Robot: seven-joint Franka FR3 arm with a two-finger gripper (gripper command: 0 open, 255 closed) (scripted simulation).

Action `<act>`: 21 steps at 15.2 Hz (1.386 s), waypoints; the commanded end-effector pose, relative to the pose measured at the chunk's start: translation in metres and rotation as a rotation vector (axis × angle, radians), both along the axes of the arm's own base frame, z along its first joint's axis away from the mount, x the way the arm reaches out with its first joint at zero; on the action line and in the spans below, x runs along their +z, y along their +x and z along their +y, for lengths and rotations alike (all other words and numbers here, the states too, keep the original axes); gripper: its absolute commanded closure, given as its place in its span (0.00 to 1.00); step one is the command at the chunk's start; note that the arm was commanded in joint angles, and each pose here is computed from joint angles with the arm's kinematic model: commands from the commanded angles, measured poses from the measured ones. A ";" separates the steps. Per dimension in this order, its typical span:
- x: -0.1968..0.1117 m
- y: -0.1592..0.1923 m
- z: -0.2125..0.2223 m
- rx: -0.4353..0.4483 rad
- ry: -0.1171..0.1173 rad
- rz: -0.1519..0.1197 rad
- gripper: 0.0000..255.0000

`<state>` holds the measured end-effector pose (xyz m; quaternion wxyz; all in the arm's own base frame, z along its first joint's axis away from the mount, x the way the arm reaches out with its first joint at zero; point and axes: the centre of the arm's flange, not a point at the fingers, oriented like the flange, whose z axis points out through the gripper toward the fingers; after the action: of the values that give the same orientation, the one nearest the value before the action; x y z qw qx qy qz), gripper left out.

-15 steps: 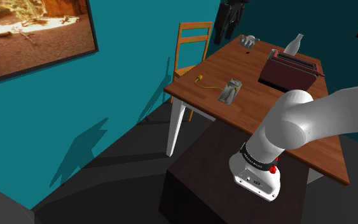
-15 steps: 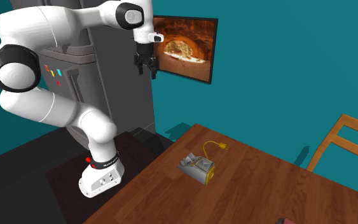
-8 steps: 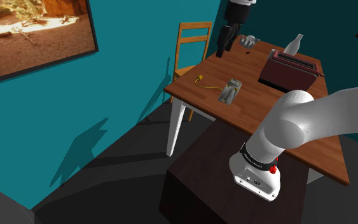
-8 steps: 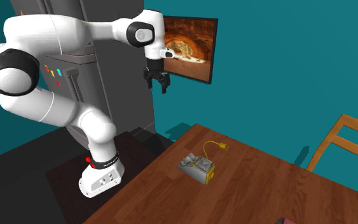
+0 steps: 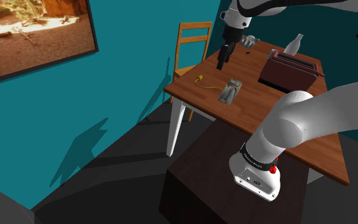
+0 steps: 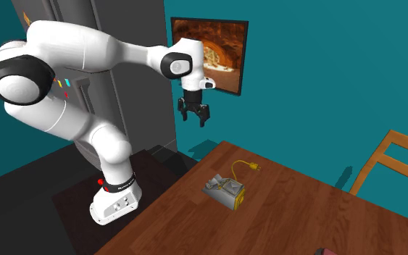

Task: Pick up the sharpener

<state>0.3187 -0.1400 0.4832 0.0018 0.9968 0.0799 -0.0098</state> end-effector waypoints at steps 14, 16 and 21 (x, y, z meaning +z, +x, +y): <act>-0.134 0.030 -0.134 0.093 -0.030 0.001 0.00; -0.152 0.035 -0.152 0.105 -0.034 0.002 0.00; -0.196 0.048 -0.198 0.136 -0.044 0.003 0.00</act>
<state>0.3632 -0.3275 0.2983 0.0223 0.9894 0.1429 -0.0130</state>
